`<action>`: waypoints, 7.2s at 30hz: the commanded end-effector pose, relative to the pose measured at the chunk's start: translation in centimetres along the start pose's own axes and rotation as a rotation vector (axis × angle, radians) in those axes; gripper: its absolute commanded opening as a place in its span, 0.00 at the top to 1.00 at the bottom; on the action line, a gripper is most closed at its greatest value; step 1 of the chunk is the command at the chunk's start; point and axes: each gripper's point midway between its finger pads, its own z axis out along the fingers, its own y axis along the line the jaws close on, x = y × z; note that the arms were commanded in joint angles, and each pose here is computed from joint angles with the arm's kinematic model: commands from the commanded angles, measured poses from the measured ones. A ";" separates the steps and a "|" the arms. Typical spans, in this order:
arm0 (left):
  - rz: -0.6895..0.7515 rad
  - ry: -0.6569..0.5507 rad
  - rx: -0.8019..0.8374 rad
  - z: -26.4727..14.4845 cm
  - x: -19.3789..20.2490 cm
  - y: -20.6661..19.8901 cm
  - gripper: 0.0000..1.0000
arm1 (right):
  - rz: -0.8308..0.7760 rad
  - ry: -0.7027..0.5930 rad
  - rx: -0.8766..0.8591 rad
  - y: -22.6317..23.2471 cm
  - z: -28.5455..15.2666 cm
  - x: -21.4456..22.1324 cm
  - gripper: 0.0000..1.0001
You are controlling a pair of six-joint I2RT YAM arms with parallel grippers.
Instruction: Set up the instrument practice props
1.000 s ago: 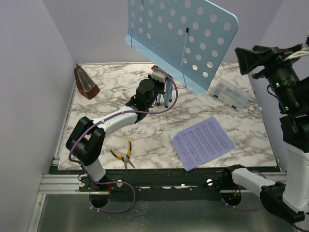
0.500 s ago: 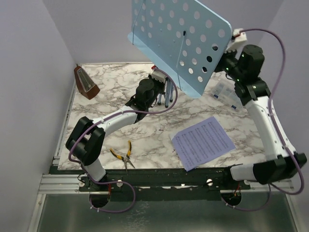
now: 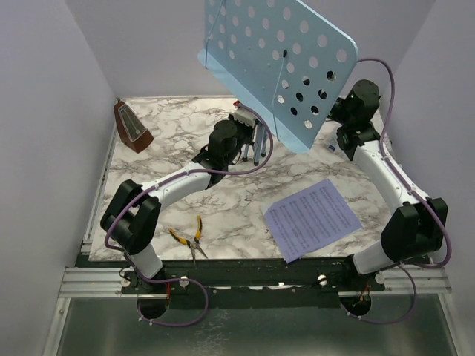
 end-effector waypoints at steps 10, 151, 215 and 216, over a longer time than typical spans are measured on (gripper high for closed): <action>-0.034 0.103 0.065 -0.4 2.4 -1.6 1.00 | -0.178 -0.267 0.222 -0.9 5.4 0.0 0.31; -0.883 0.245 0.162 -0.1 5.0 0.3 0.39 | -0.232 -0.507 0.911 -5.4 9.7 -8.2 0.99; -0.937 0.613 0.271 -6.4 13.3 -2.0 1.00 | -0.731 0.056 0.112 -0.3 2.8 12.7 0.34; -0.936 0.611 0.272 -6.4 13.3 -2.0 1.00 | -0.735 0.050 0.111 -0.4 2.9 12.8 0.34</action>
